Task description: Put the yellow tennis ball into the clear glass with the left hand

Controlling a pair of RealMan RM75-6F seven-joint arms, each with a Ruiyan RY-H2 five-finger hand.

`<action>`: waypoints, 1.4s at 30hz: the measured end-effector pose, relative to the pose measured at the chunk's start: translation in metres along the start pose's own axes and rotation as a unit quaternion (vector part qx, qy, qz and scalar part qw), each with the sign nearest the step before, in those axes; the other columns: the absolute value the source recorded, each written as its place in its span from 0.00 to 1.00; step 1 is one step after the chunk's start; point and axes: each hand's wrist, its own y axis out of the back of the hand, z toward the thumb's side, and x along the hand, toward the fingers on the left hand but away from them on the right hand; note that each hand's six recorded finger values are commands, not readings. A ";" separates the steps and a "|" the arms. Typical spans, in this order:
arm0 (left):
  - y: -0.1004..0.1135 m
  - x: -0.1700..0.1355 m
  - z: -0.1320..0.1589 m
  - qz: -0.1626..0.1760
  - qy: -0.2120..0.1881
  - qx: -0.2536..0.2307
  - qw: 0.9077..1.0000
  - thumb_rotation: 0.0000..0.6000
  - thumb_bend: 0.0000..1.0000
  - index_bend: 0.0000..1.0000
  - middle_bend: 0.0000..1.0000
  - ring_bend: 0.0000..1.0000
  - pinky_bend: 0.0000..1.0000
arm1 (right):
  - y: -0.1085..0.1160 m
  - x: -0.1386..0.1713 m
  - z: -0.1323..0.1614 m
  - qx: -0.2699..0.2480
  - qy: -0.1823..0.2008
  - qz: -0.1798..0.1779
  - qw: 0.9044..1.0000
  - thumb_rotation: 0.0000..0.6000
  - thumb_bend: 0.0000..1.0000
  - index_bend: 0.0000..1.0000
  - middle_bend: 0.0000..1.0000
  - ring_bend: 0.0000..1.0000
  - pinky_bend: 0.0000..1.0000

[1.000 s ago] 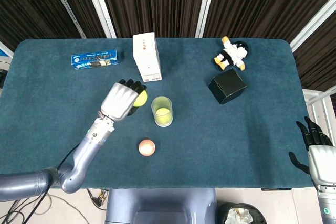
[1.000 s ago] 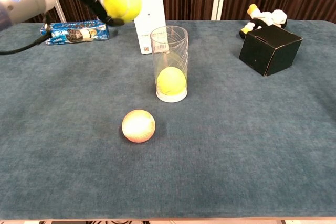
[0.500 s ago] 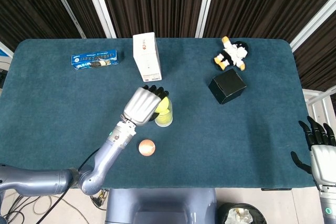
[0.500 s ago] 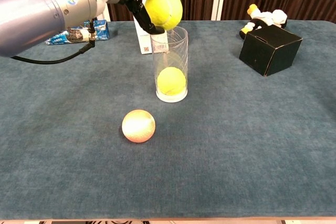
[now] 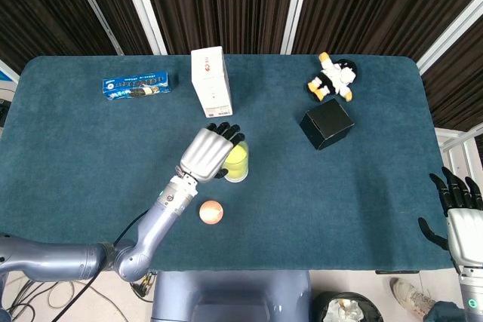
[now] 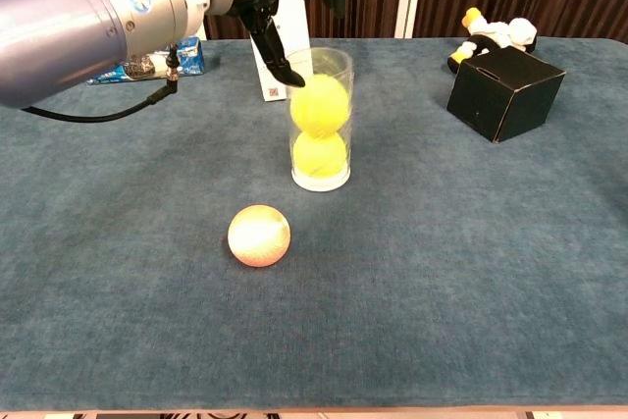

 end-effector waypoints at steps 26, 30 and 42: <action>0.022 -0.122 -0.122 -0.002 0.121 0.034 0.992 1.00 0.04 0.20 0.04 0.03 0.12 | -0.003 0.001 0.004 0.004 0.001 0.002 1.000 1.00 0.35 0.13 0.04 0.11 0.05; 0.004 -0.165 -0.155 -0.012 0.150 0.022 0.988 1.00 0.04 0.19 0.03 0.03 0.10 | -0.004 0.001 0.005 0.007 0.000 0.002 1.000 1.00 0.35 0.13 0.04 0.11 0.05; -0.004 -0.274 -0.210 0.039 0.155 0.051 0.986 1.00 0.04 0.19 0.04 0.03 0.10 | -0.001 0.002 0.005 0.004 0.001 -0.002 1.000 1.00 0.35 0.13 0.04 0.11 0.05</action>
